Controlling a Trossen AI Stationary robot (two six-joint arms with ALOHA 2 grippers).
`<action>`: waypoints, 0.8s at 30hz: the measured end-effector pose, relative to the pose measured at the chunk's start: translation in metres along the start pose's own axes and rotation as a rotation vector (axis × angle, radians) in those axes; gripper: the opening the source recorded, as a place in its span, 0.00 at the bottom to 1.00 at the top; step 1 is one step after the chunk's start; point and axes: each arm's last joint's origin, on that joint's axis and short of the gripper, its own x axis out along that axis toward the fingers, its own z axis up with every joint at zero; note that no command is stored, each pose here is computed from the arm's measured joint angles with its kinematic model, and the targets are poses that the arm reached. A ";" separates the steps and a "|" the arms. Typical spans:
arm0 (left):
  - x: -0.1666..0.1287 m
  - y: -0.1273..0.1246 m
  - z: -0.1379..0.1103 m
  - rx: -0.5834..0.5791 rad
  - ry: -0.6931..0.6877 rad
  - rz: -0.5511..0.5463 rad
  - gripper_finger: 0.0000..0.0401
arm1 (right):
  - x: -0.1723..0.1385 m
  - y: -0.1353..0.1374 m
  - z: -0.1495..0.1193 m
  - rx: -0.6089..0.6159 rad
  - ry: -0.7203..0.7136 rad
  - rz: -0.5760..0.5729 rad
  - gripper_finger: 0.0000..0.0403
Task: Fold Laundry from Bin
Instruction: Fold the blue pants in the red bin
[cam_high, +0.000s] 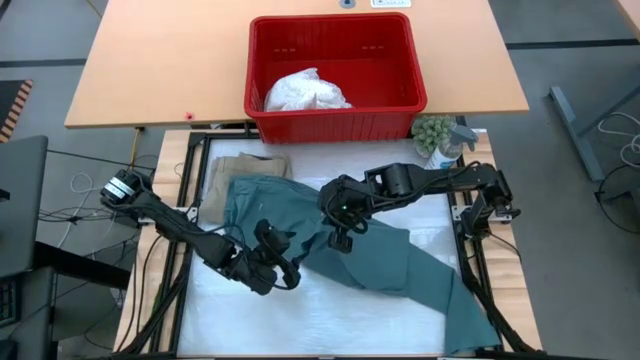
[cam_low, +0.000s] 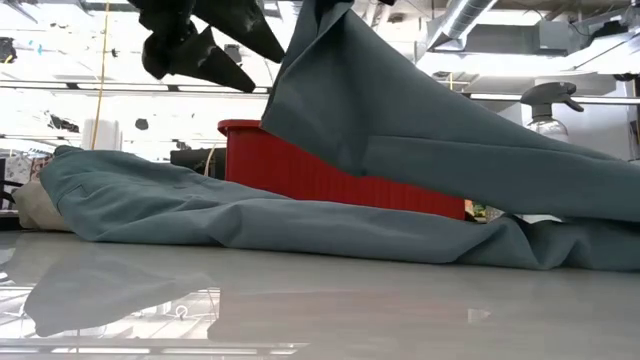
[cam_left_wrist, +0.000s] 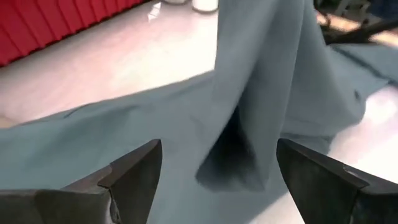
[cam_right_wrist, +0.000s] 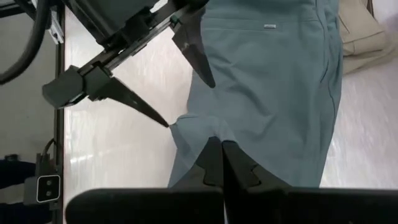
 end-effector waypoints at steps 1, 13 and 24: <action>0.001 -0.001 0.001 -0.011 -0.003 -0.011 0.76 | 0.000 0.000 0.000 0.000 0.000 0.000 0.03; 0.002 -0.004 0.003 0.004 -0.005 -0.053 0.76 | 0.000 -0.002 0.001 -0.012 -0.001 -0.003 0.03; 0.018 -0.006 -0.010 0.000 0.030 -0.027 0.76 | 0.000 -0.001 0.002 -0.013 -0.013 0.025 0.03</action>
